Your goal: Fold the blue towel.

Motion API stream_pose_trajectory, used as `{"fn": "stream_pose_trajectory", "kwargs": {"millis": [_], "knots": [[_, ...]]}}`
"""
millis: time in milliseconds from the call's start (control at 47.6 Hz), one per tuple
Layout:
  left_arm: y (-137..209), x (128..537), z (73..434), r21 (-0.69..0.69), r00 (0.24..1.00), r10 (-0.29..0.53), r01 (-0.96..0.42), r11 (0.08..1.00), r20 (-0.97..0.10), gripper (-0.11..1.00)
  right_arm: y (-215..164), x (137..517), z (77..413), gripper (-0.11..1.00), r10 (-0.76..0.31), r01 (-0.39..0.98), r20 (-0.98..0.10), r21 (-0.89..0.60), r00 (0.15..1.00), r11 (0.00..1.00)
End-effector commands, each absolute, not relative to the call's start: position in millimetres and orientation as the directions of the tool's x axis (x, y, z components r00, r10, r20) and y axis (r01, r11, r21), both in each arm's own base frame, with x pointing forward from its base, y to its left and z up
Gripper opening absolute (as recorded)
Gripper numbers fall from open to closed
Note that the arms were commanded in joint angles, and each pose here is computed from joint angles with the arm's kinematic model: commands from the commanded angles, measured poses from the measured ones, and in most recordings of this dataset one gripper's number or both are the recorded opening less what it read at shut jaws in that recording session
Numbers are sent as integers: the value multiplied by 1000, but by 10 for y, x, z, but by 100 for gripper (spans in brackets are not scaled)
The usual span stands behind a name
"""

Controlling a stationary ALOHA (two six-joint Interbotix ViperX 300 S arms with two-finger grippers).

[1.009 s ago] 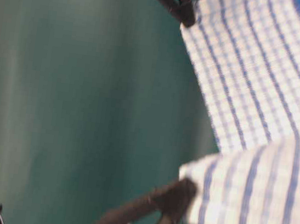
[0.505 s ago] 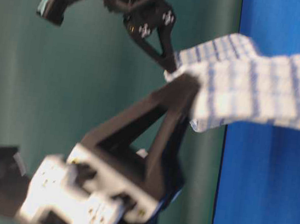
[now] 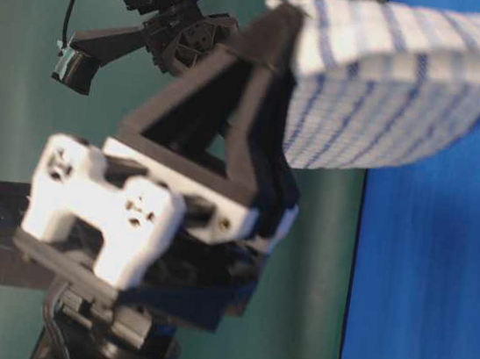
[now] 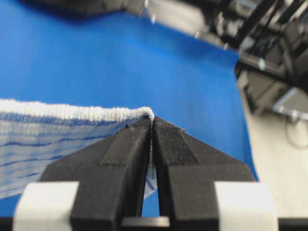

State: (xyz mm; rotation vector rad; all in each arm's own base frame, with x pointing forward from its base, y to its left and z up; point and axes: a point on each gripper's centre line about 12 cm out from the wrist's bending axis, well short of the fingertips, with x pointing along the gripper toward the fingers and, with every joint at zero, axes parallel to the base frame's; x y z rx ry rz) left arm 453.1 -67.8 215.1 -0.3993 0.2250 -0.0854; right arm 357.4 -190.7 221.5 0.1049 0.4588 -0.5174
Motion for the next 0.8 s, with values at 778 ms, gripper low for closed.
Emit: {"fn": "stream_pose_trajectory", "kwargs": {"millis": [778], "knots": [[-857,4751,2028,-345,982,-154,108,932,-111,1,-2088,3370,2168,-5,-516,561,-440,-33,735,827]]}}
